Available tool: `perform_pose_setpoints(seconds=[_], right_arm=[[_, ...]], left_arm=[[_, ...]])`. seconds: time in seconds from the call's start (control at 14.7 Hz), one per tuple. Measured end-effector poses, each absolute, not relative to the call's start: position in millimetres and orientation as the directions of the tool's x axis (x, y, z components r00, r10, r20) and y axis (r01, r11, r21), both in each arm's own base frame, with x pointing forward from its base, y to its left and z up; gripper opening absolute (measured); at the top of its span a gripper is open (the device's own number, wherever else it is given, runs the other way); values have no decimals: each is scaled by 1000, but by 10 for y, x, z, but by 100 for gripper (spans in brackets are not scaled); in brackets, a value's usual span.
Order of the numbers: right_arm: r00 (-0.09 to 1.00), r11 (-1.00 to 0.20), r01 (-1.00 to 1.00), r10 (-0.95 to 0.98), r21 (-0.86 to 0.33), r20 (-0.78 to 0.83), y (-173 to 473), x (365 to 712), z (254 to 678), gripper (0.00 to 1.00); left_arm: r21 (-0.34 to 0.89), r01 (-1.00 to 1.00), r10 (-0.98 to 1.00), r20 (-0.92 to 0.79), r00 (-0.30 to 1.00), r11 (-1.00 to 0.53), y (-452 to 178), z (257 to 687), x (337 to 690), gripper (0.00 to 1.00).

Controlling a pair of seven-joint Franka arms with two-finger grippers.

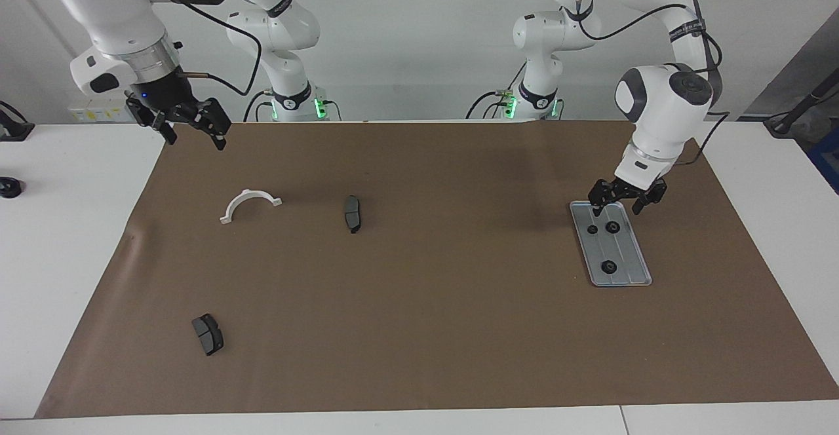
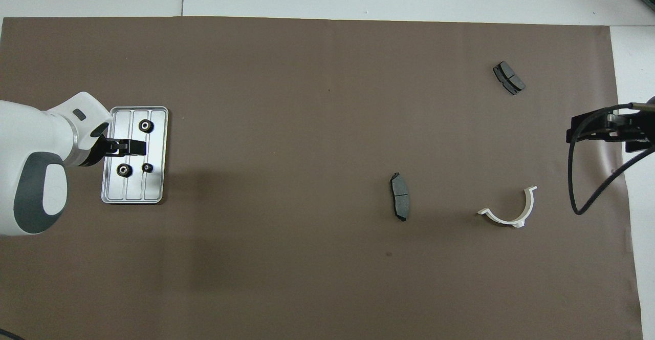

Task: Place bearing gear from tray to pile
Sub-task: 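Grasp the black gear with the left gripper and lift it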

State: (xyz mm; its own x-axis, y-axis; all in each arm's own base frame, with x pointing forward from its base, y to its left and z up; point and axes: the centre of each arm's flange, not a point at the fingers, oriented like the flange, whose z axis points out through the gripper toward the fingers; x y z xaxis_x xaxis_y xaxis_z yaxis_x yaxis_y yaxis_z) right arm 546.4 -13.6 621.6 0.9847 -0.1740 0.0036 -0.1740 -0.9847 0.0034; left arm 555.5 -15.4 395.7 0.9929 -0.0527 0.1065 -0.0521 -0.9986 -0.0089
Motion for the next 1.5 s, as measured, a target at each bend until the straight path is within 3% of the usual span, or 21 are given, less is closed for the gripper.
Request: perform_pose_setpoints(seconds=[0.34,0.48,0.54,1.02,1.5], right_arm=[[985,-985,-174,-174,3,4,-136,5464,6216,100],[985,-985,-174,-174,3,4,-136,5464,6216,100],[985,-985,-174,-174,3,4,-136,5464,6216,100],[985,-985,-174,-174,3,4,-136,5464,6216,100],[985,-985,-174,-174,3,4,-136,5464,6216,100]], left_arm=[[-6,-52,-52,87,995,-999,-152,3449,5602,97],[-5,-51,-51,74,996,-999,-146,3277,5624,93],[-4,-51,-51,67,996,-999,-145,3232,5625,85],[-4,-50,-50,49,998,-999,-139,3153,5581,67],[-3,-51,-51,31,998,-999,-141,3075,5522,60]])
